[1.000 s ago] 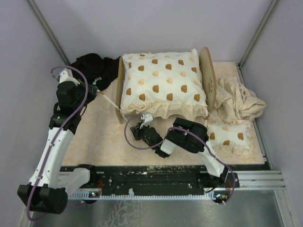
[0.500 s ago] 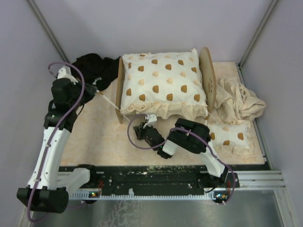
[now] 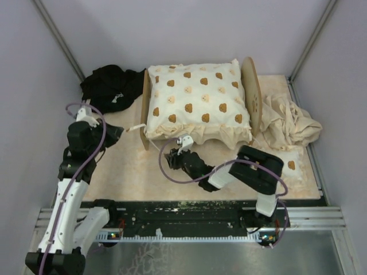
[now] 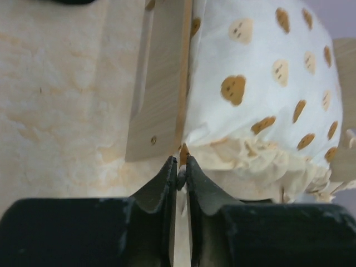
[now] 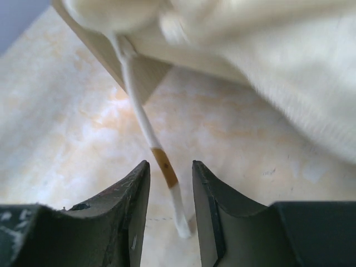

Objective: Set up the pet bed

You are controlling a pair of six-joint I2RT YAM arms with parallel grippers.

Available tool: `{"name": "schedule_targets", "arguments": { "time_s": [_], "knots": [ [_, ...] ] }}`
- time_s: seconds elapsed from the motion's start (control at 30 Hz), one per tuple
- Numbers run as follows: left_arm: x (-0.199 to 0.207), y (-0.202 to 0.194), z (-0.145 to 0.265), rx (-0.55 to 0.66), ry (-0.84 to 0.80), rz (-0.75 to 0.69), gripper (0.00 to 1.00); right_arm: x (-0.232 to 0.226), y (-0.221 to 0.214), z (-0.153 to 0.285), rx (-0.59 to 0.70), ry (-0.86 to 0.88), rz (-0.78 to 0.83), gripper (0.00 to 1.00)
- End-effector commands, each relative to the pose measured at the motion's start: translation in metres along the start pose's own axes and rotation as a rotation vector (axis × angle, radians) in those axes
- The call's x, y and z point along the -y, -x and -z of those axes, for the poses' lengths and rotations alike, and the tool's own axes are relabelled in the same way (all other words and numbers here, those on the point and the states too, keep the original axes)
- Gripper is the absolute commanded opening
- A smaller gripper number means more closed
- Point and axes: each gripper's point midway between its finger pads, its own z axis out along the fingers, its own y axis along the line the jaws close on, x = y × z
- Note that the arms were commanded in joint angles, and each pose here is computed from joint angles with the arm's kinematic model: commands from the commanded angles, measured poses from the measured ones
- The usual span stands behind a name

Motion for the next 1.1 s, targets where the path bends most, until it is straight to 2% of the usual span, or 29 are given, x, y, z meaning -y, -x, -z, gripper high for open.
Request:
{"name": "schedule_targets", "arguments": {
  "time_s": [0.0,0.13,0.27,0.37,0.5,0.63,0.67,0.77,0.8,0.87,0.93,0.97,1.07],
  "knots": [
    [-0.023,-0.056,0.006,-0.125,-0.01,0.021,0.22,-0.014,0.061,0.016,0.045,0.035,0.084,0.38],
    [-0.036,-0.092,0.009,-0.205,-0.024,0.044,0.42,-0.013,0.089,0.021,0.049,0.008,0.134,0.41],
    [-0.042,-0.102,0.004,-0.236,-0.016,0.04,0.48,-0.011,0.107,0.014,0.069,-0.039,0.165,0.41],
    [-0.037,-0.103,0.003,-0.264,-0.036,0.036,0.5,-0.01,0.119,0.004,0.104,-0.072,0.172,0.42],
    [-0.035,-0.101,0.006,-0.278,-0.026,0.044,0.49,-0.002,0.124,-0.012,0.136,-0.133,0.185,0.42],
    [-0.039,-0.084,0.018,-0.195,0.028,0.043,0.45,-0.001,0.135,-0.025,0.165,-0.149,0.205,0.42],
    [-0.037,-0.077,0.023,-0.164,0.029,0.038,0.42,0.0,0.138,-0.028,0.166,-0.165,0.206,0.42],
    [-0.032,-0.06,0.036,-0.111,0.042,0.034,0.26,0.006,0.136,-0.032,0.161,-0.197,0.206,0.42],
    [-0.031,-0.057,0.039,-0.109,0.051,0.035,0.21,0.008,0.135,-0.032,0.164,-0.202,0.205,0.39],
    [-0.029,-0.052,0.043,-0.104,0.056,0.036,0.16,0.009,0.134,-0.03,0.165,-0.205,0.207,0.29],
    [-0.027,-0.047,0.044,-0.088,0.058,0.034,0.17,0.01,0.134,-0.027,0.167,-0.2,0.213,0.11],
    [-0.026,-0.046,0.043,-0.084,0.045,0.025,0.22,0.008,0.135,-0.025,0.17,-0.188,0.215,0.01],
    [-0.019,-0.053,0.025,-0.091,-0.042,-0.038,0.41,0.001,0.137,-0.017,0.174,-0.128,0.223,0.0]
  ]
}}
